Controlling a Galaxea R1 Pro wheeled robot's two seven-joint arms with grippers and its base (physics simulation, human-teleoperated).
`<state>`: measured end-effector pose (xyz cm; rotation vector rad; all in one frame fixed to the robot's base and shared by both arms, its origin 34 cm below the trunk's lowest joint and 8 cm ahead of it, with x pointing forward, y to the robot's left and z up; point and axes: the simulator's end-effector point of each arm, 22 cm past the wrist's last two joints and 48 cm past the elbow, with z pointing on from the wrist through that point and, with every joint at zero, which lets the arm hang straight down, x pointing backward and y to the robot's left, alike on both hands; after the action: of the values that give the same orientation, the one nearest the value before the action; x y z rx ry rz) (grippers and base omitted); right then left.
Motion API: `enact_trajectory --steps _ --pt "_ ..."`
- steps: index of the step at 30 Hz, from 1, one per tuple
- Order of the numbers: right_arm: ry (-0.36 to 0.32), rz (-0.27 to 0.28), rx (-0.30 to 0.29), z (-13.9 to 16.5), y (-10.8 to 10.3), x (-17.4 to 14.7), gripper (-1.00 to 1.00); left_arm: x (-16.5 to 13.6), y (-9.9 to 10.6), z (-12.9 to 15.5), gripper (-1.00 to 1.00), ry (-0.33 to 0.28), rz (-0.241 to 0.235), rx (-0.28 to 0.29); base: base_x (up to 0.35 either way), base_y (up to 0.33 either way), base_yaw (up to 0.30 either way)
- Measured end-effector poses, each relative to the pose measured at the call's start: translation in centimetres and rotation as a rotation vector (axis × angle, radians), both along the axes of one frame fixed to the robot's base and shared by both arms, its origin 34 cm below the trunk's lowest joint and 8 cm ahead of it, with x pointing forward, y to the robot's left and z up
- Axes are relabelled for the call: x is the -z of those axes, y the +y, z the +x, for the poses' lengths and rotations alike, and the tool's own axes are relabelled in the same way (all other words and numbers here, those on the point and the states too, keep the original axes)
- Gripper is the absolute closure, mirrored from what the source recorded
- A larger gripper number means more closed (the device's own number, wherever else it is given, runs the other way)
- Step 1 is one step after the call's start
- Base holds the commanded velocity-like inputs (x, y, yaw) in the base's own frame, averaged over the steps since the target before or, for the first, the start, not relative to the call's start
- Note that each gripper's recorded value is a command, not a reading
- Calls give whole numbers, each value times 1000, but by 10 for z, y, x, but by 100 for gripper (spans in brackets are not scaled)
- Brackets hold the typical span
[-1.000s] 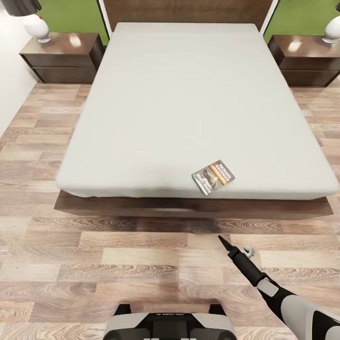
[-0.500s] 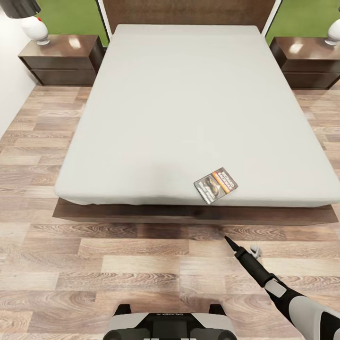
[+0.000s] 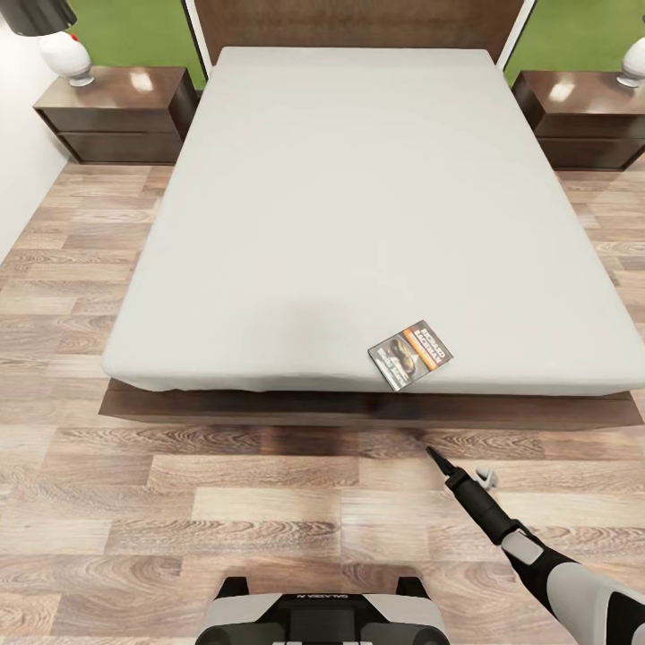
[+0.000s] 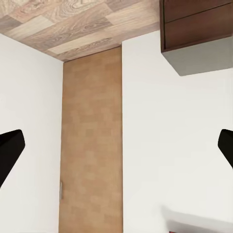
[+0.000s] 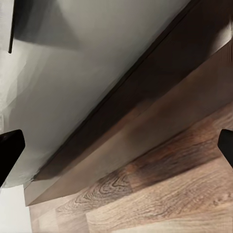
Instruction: In the bedroom, move the book from the bed onto either nightstand, and place the two sandals side by side next to the bed.
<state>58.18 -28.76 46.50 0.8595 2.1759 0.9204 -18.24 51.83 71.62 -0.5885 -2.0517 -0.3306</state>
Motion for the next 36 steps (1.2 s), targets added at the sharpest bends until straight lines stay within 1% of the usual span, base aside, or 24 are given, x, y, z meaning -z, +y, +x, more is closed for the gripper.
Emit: enact_trajectory --steps 5,10,18,25,29,36 --pt "-7 -1 23 3 -5 -1 -100 1 -2 -1 -100 1 -4 -2 3 0 0" --pt "-10 -2 28 4 -7 -2 -100 1 -4 -1 -100 1 -5 -3 1 0 0" --pt "-17 5 29 4 -6 -4 -100 1 -4 -1 -100 1 -7 -4 1 3 0" --pt "-28 16 23 5 -2 -6 -100 1 -5 -2 -100 0 -7 -5 29 49 0" --pt "-31 17 24 5 -3 -7 -100 1 -6 -2 -100 1 -8 -5 11 19 0" --pt "-54 35 15 7 -6 -14 -100 1 -7 -2 -100 1 -10 -6 33 50 0"
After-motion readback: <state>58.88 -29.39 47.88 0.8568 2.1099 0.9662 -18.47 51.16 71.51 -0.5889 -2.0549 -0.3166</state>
